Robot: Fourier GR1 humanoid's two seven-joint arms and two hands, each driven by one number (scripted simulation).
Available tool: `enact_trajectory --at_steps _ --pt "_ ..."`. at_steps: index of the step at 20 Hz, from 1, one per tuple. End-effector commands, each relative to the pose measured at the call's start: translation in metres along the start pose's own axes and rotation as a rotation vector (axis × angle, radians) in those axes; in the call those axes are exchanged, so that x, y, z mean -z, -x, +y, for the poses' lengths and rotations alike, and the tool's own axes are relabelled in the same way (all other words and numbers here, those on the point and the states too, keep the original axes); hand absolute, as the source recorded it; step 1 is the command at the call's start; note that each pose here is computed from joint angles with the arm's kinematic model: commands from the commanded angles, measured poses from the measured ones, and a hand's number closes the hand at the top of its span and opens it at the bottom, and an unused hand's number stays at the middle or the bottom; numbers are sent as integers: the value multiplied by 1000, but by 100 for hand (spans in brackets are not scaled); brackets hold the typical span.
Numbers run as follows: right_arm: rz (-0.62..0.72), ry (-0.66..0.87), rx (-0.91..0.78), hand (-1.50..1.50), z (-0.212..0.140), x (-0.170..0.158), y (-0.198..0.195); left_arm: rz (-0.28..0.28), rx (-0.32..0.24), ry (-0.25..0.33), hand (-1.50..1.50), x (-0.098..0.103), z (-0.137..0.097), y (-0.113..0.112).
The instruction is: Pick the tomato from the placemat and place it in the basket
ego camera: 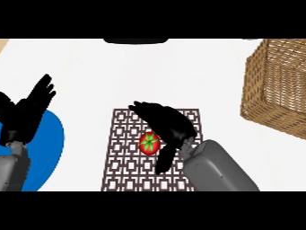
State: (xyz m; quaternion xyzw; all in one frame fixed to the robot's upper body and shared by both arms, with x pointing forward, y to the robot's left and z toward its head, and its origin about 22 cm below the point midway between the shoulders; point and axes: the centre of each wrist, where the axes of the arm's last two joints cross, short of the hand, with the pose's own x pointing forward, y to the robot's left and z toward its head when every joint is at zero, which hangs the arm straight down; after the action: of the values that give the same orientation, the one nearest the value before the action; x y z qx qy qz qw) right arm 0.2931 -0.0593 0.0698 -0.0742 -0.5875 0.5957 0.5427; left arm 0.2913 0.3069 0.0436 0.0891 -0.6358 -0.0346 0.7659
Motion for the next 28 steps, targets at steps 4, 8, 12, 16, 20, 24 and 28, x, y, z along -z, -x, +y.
enact_trajectory --at_steps 4,8,12,16,20,24,28 --pt "-5 -13 -41 -150 12 -12 6 -1 -10 21 0 2 17 5" --pt "55 -2 -84 -150 23 9 1 -11 -1 2 0 2 -12 0" --pt "55 -13 -97 -150 13 2 -2 2 -10 16 0 -3 1 11" --pt "46 -58 -164 150 34 18 17 5 -9 2 0 5 9 -2" --pt "30 -71 -221 150 38 23 10 12 0 -4 0 14 7 13" --pt "21 -67 -231 150 48 3 9 -5 -4 -11 0 3 16 4" --pt "16 -90 -248 150 75 14 -2 13 1 1 0 2 -2 12"
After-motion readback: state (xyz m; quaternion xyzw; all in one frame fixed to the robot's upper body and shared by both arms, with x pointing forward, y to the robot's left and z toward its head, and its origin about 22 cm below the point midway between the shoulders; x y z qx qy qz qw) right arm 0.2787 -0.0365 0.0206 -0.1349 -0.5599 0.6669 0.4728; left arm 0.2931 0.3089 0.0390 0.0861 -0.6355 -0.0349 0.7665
